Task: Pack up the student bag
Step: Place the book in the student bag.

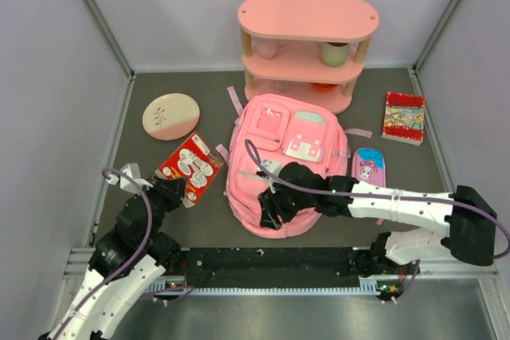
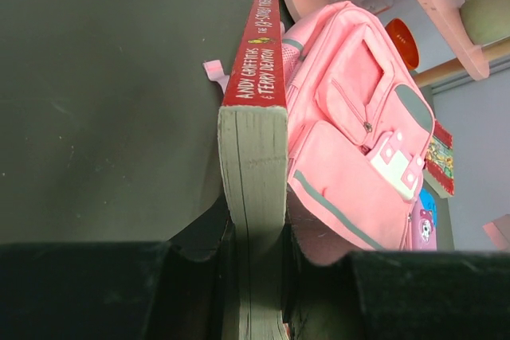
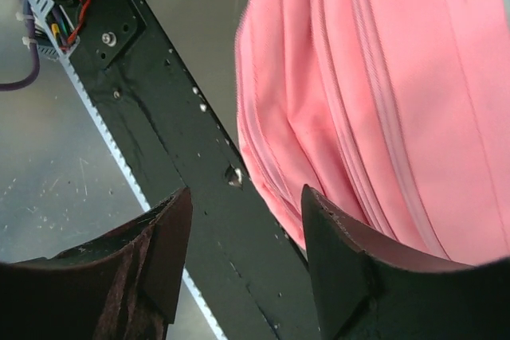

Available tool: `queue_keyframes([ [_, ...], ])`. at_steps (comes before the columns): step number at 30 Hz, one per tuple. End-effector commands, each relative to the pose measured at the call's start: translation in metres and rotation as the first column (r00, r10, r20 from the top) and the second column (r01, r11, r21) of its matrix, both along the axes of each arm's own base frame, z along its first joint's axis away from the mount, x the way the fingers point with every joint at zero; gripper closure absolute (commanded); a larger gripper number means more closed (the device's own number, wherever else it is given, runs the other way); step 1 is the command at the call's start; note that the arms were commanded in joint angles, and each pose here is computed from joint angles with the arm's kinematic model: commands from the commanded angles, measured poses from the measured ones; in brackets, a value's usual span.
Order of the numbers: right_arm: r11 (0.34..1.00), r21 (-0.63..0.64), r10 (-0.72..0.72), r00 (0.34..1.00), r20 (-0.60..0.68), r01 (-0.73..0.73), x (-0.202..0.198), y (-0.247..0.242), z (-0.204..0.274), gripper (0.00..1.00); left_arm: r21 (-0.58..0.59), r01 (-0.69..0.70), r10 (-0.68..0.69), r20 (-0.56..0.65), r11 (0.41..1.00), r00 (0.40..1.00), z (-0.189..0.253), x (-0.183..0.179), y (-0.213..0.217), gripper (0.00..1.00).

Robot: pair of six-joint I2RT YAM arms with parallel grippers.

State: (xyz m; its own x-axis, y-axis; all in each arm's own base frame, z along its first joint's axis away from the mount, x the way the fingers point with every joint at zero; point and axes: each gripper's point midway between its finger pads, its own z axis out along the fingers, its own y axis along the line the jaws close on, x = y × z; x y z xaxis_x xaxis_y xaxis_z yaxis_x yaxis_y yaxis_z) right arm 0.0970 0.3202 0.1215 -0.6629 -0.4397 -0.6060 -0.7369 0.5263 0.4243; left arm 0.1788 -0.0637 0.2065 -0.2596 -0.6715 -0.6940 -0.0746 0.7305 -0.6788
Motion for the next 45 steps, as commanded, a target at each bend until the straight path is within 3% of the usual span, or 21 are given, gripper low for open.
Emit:
queue_keyframes([
  [1, 0.997, 0.049, 0.045, 0.992, 0.121, -0.051, 0.01, 0.038, 0.022, 0.43, -0.05, -0.001, 0.005, 0.079, 0.999, 0.997, 0.027, 0.003, -0.001, 1.0],
  [6, 0.995, -0.039, 0.099, 0.976, 0.193, -0.093, 0.009, 0.053, 0.008, 0.37, -0.05, 0.004, 0.0, 0.077, 0.999, 0.997, 0.027, 0.002, -0.001, 1.0],
  [13, 0.983, -0.157, 0.129, 0.97, 0.206, -0.098, 0.016, 0.062, -0.02, 0.4, -0.053, 0.007, -0.003, 0.071, 0.999, 0.997, 0.024, 0.001, -0.002, 1.0],
  [16, 0.98, -0.182, 0.118, 0.967, 0.226, -0.076, 0.023, 0.064, -0.025, 0.53, -0.052, 0.01, -0.006, 0.071, 0.999, 0.997, 0.023, 0.0, -0.002, 1.0],
  [19, 0.977, -0.201, 0.117, 0.967, 0.226, -0.071, 0.024, 0.062, -0.029, 0.74, -0.048, 0.008, -0.004, 0.073, 0.999, 0.997, 0.024, 0.0, -0.001, 1.0],
  [22, 0.979, -0.192, 0.113, 0.968, 0.226, -0.07, 0.024, 0.062, -0.026, 0.88, -0.044, 0.005, -0.002, 0.074, 0.999, 0.997, 0.024, -0.001, 0.0, 1.0],
  [28, 0.988, -0.144, 0.088, 0.961, 0.261, -0.052, 0.027, 0.062, -0.004, 1.0, -0.037, 0.013, -0.011, 0.069, 0.999, 0.998, 0.023, -0.002, -0.001, 1.0],
  [36, 0.997, -0.074, 0.053, 0.948, 0.315, -0.032, 0.034, 0.066, 0.032, 1.0, -0.021, 0.023, -0.021, 0.071, 1.0, 0.997, 0.026, -0.005, 0.001, 1.0],
  [45, 0.992, -0.096, -0.04, 0.928, 0.37, 0.081, 0.069, 0.054, 0.051, 1.0, -0.027, 0.026, -0.024, 0.097, 0.999, 0.995, 0.041, -0.013, 0.006, 1.0],
])
